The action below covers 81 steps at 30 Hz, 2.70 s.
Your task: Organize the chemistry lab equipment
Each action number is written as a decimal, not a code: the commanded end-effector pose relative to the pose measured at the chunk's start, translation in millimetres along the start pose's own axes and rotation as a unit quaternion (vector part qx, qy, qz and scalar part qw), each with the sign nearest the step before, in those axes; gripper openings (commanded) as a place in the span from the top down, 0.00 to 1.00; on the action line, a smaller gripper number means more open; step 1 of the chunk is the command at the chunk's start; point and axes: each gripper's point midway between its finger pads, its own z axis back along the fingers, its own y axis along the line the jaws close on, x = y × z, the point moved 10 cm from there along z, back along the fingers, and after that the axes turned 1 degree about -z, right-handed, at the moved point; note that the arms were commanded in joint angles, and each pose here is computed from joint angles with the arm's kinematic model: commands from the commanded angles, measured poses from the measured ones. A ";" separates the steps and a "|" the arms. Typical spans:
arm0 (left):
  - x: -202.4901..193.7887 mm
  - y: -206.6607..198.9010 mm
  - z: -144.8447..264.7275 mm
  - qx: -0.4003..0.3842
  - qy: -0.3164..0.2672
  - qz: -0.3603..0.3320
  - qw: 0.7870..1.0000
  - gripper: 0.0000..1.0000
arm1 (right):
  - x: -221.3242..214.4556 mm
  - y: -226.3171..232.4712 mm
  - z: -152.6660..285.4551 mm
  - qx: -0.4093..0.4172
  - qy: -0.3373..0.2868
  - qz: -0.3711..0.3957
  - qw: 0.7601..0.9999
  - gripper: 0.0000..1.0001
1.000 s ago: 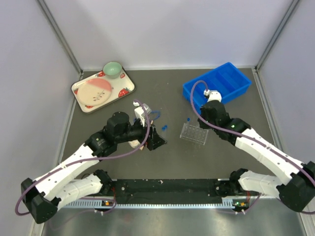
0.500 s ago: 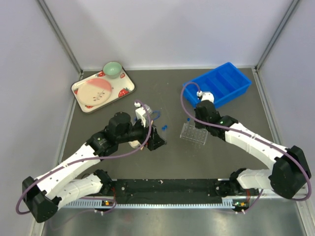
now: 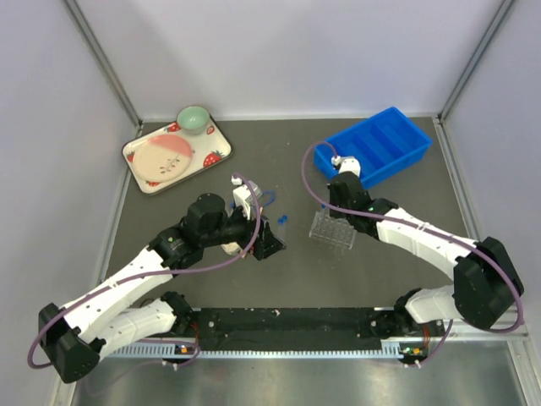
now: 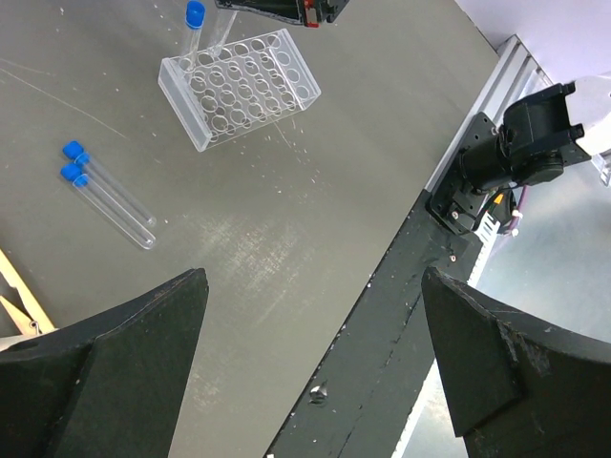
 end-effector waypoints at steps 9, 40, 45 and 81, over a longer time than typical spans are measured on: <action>4.5 -0.6 -0.2 -0.005 -0.019 -0.016 1.000 0.01 | 0.0 6.1 -14.7 0.018 -0.018 0.002 1.000 1.00; 3.1 -0.1 -2.9 -0.011 -0.010 -0.015 1.000 0.01 | -19.6 24.4 -21.8 0.022 0.017 0.065 0.997 1.00; 2.7 -0.1 -3.1 -0.012 -0.008 -0.014 1.000 0.01 | -19.8 26.4 -21.4 0.019 0.016 0.069 0.997 0.94; 0.8 0.4 -2.8 -0.013 -0.007 -0.014 1.000 0.01 | -3.3 23.9 5.8 0.007 -0.016 0.067 0.998 0.75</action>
